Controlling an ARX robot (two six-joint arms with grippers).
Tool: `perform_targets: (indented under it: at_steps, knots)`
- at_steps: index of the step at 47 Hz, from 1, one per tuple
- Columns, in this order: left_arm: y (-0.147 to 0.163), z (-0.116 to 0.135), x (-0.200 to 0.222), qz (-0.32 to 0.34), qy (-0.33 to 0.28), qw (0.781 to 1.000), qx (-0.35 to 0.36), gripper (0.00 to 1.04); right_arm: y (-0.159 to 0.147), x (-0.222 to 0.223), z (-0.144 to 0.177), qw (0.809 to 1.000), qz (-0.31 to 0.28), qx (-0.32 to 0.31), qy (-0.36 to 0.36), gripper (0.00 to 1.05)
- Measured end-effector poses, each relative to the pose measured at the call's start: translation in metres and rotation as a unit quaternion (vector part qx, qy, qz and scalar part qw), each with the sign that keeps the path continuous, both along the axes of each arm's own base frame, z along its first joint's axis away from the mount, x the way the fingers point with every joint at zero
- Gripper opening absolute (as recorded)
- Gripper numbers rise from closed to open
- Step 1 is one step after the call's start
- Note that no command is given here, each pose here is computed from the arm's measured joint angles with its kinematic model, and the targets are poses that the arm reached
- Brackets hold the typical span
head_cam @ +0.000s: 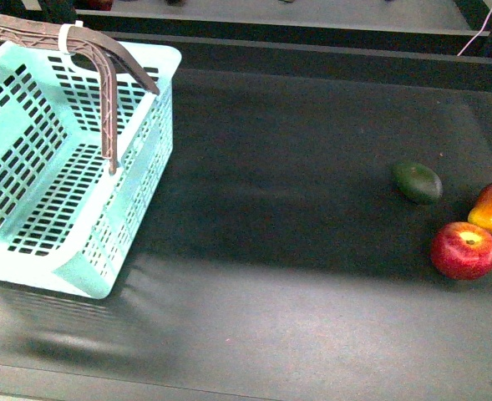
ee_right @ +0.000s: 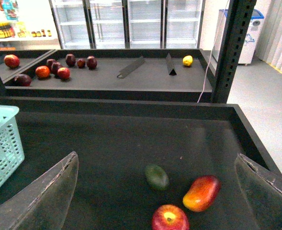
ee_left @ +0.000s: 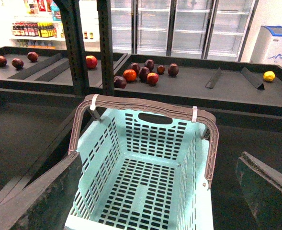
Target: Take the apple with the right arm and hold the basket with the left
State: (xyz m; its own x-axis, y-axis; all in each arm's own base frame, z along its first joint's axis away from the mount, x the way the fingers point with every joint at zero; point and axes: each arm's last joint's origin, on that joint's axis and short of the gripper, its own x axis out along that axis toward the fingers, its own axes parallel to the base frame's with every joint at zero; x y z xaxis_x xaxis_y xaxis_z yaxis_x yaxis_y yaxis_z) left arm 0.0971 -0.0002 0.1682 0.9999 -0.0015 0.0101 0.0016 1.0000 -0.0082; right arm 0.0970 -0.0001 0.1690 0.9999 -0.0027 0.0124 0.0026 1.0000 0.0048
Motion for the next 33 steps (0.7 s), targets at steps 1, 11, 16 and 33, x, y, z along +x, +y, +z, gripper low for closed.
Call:
perform_targets:
  at_steps: [1, 11, 16, 33]
  knots:
    - [0.0, 0.0, 0.0, 0.0, 0.0, 1.0, 0.0, 0.98, 0.0, 0.0, 0.0, 1.0, 0.0, 0.0, 0.0, 0.96]
    - [0.0, 0.0, 0.0, 0.0, 0.0, 1.0, 0.0, 0.98, 0.0, 0.0, 0.0, 1.0, 0.0, 0.0, 0.0, 0.96]
    - [0.0, 0.0, 0.0, 0.0, 0.0, 1.0, 0.0, 0.98, 0.0, 0.0, 0.0, 1.0, 0.0, 0.0, 0.0, 0.96]
    - [0.0, -0.0012, 0.0003, 0.029, 0.052, 0.998, -0.024, 0.98, 0.0, 0.0, 0.0, 1.0, 0.0, 0.0, 0.0, 0.96]
